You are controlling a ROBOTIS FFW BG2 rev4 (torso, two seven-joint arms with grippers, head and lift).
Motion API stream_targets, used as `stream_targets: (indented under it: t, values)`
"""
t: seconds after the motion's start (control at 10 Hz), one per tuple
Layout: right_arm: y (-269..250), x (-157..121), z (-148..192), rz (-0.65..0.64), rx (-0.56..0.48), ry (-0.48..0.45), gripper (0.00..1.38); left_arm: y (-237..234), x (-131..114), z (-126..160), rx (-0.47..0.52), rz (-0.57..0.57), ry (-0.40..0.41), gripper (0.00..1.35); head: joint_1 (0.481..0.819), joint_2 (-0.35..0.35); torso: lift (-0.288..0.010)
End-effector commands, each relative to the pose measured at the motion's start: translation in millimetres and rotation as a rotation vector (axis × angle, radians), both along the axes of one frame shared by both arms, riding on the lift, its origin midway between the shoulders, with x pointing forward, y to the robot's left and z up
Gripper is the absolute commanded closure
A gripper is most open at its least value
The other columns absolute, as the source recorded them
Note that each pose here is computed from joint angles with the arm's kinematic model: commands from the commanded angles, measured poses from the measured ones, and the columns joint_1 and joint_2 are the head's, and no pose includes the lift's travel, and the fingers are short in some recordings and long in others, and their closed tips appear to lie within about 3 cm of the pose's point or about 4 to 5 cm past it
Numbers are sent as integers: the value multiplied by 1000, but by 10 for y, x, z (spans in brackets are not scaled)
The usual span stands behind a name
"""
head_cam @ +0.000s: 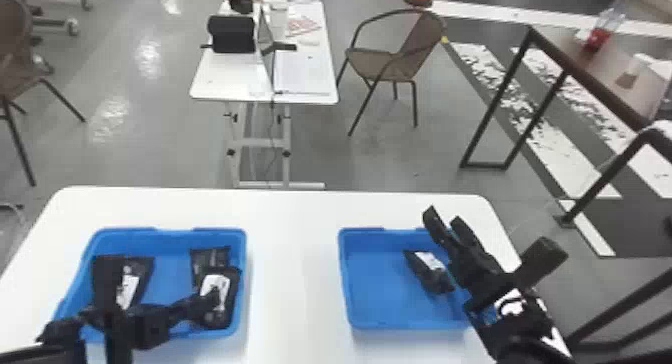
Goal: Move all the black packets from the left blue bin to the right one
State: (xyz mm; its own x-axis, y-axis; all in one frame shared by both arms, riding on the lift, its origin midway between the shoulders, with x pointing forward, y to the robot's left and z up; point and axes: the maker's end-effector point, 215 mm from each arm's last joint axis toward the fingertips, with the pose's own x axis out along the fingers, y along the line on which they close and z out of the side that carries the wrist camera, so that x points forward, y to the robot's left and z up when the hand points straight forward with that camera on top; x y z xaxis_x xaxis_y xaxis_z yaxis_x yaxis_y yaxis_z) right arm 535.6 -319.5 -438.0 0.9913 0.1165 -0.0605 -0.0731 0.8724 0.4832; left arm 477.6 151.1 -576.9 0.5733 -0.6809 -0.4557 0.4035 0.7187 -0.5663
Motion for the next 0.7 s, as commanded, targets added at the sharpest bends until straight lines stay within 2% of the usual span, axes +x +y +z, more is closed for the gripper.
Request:
stream_targets:
  t: [0.0, 0.1, 0.3, 0.6]
  values:
    - [85, 18, 32, 24, 9, -6, 394, -66, 2, 387, -108, -4, -92, 1208, 695, -182, 0]
    - [113, -5, 33, 37, 11, -8, 394, -191, -4, 693, -164, -63, -153, 1208, 695, -183, 0]
    - [298, 27, 73, 98, 5, -20, 395, -438, 106, 1134, -196, -173, -230, 1207, 695, -194, 0]
    - [920, 196, 251, 278, -5, -60, 395, -798, 457, 1486, -188, -290, -279, 1208, 695, -178, 0]
